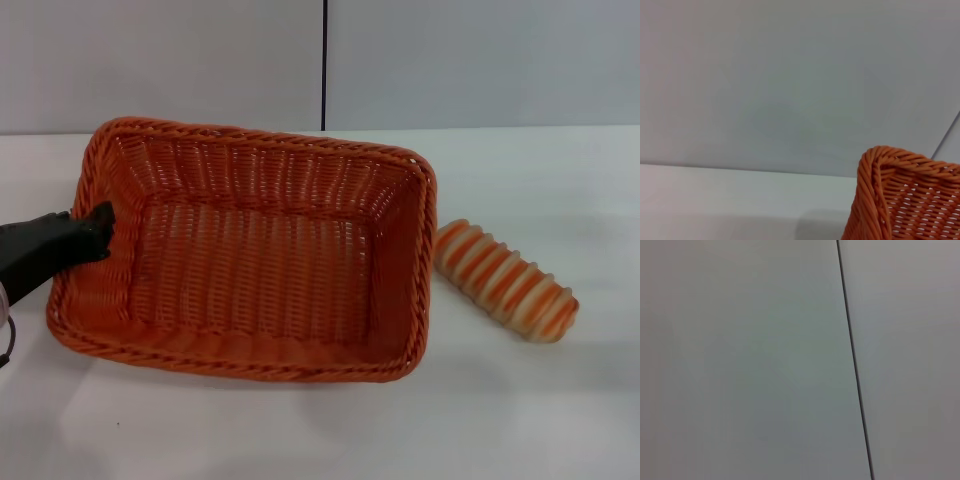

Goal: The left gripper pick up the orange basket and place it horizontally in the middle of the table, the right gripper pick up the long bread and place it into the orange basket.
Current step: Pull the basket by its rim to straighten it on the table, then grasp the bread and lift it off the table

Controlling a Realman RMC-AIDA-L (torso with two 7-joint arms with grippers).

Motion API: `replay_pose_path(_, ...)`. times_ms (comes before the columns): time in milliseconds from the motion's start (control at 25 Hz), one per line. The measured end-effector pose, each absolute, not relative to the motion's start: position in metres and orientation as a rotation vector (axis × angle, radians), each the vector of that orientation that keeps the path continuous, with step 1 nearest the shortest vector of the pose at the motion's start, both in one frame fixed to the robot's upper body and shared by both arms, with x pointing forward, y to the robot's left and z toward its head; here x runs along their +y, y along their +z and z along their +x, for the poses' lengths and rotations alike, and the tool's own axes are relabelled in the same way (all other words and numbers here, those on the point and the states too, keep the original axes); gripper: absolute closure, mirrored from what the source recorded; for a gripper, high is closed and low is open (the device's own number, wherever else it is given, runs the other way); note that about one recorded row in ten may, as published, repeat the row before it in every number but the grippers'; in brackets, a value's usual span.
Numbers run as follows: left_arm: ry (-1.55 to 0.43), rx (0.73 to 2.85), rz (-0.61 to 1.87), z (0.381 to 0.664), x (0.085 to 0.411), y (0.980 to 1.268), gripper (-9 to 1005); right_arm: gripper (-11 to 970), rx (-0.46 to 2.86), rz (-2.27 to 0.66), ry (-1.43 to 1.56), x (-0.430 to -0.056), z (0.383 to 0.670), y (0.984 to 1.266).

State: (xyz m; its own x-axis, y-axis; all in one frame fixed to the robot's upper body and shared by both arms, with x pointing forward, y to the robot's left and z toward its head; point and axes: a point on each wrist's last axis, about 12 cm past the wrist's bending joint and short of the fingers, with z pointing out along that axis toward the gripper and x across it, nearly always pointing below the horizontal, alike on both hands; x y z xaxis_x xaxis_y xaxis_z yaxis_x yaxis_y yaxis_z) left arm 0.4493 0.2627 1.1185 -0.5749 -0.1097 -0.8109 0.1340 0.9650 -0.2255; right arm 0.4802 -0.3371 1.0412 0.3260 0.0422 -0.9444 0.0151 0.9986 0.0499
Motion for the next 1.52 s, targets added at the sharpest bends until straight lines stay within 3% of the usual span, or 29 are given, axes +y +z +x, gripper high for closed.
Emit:
replay_pose_path(280, -0.315, 2.159, 0.019, 0.452, 0.266, 1.117, 827, 343, 1.239, 0.050, 0.019, -0.337, 0.482, 1.042)
replay_pose_path(600, -0.316, 2.178, 0.028, 0.458, 0.268, 1.115, 659, 343, 1.248, 0.051, 0.018, -0.337, 0.483, 1.041)
replay_pose_path(800, -0.301, 2.170, 0.020, 0.459, 0.273, 1.118, 422, 343, 1.248, 0.052, 0.016, -0.338, 0.482, 1.041)
replay_pose_path(1040, -0.242, 2.122, 0.015, 0.464, 0.287, 1.132, 219, 343, 1.246, -0.028, 0.041, -0.340, 0.483, 1.044)
replay_pose_path(1520, -0.149, 1.978, 0.154, 0.480, 0.282, 1.151, 202, 343, 1.485, -0.179, 0.513, -0.376, 0.502, 1.079)
